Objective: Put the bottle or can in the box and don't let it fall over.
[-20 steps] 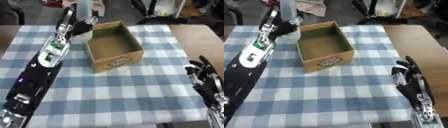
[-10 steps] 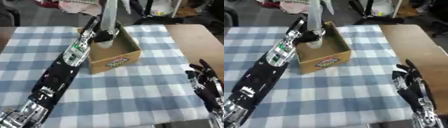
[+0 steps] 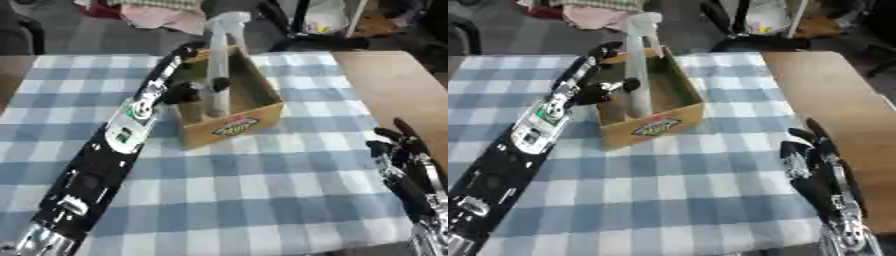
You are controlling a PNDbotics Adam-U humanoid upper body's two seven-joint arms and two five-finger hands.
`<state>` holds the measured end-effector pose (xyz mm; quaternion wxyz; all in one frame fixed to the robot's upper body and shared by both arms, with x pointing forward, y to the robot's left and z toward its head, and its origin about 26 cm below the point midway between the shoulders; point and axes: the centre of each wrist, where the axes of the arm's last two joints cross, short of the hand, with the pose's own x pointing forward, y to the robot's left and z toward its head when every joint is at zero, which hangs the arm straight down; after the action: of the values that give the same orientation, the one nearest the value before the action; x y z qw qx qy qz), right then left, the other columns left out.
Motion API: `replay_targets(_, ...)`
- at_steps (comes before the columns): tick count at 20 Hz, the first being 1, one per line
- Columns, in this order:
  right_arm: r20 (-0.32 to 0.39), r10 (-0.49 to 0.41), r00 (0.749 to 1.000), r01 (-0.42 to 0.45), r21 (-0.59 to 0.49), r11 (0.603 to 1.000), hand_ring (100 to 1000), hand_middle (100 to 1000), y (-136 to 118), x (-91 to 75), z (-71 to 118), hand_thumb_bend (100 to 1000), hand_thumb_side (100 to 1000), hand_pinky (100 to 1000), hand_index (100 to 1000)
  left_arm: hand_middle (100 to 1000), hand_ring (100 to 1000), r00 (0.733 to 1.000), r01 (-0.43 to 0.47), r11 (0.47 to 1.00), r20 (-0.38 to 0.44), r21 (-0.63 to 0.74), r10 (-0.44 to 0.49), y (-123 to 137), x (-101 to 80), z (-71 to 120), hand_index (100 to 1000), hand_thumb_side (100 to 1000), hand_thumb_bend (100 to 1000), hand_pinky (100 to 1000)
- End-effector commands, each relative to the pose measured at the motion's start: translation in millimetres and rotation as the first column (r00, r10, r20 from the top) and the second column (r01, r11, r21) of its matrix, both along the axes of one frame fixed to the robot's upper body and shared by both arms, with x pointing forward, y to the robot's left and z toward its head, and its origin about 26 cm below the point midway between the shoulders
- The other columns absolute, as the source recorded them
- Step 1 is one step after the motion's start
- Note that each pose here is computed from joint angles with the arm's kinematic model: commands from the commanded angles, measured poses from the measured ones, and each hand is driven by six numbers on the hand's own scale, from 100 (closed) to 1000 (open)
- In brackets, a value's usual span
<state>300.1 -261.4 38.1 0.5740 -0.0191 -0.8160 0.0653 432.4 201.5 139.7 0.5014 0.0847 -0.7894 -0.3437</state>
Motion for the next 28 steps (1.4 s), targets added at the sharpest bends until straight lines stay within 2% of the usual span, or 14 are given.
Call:
replay_targets(1, 0.026, -0.018, 1.0, 0.019, -0.015, 1.0, 759, 808, -7, 1.5, 7.5, 204, 381, 959, 1000, 939, 966, 0.995, -0.015, 0.999, 0.093, -0.046, 0.02, 32, -28.1, 33.1, 949, 626, 732, 908)
replay_targets(3, 0.028, -0.026, 0.999, 0.026, -0.02, 0.999, 759, 808, -9, 1.5, 8.3, 204, 381, 959, 1000, 935, 962, 0.991, -0.06, 0.992, 0.113, -0.115, 0.073, 53, -54.4, 31.5, 944, 624, 705, 904)
replay_targets(5, 0.03, -0.032, 0.999, 0.033, -0.024, 0.999, 759, 808, -11, 1.6, 9.1, 204, 381, 959, 1000, 933, 960, 0.983, -0.129, 0.972, 0.104, -0.198, 0.151, 73, -78.6, 22.3, 939, 622, 689, 902)
replay_targets(9, 0.037, -0.028, 0.999, 0.029, -0.027, 0.999, 759, 808, -11, 2.9, 11.1, 202, 380, 954, 1000, 930, 954, 0.948, -0.303, 0.9, -0.001, -0.315, 0.319, 98, -109.7, -17.5, 937, 610, 647, 899)
replay_targets(10, 0.037, -0.025, 0.999, 0.026, -0.027, 0.999, 759, 808, -11, 3.0, 11.3, 232, 354, 955, 1000, 934, 955, 0.937, -0.338, 0.882, -0.032, -0.329, 0.348, 100, -113.5, -27.5, 941, 610, 647, 900)
replay_targets(11, 0.038, -0.022, 0.999, 0.023, -0.027, 0.999, 759, 809, -10, 3.3, 11.5, 203, 378, 955, 1000, 933, 956, 0.926, -0.37, 0.865, -0.057, -0.34, 0.374, 101, -116.9, -36.9, 938, 610, 645, 901)
replay_targets(13, 0.037, -0.018, 0.999, 0.019, -0.027, 0.999, 759, 809, -9, 3.4, 11.3, 203, 378, 955, 1000, 936, 956, 0.913, -0.402, 0.847, -0.083, -0.347, 0.4, 101, -121.5, -50.0, 940, 608, 641, 901)
replay_targets(16, 0.031, -0.018, 0.999, 0.019, -0.031, 0.999, 759, 809, -10, 2.8, 10.0, 204, 375, 955, 1000, 937, 957, 0.911, -0.41, 0.847, -0.1, -0.338, 0.4, 100, -123.6, -60.2, 942, 600, 624, 902)
replay_targets(28, 0.034, -0.023, 0.999, 0.024, -0.03, 0.999, 759, 807, -10, 3.4, 10.8, 204, 370, 956, 1000, 933, 956, 0.926, -0.378, 0.865, -0.11, -0.329, 0.362, 94, -122.8, -65.9, 941, 592, 614, 902)
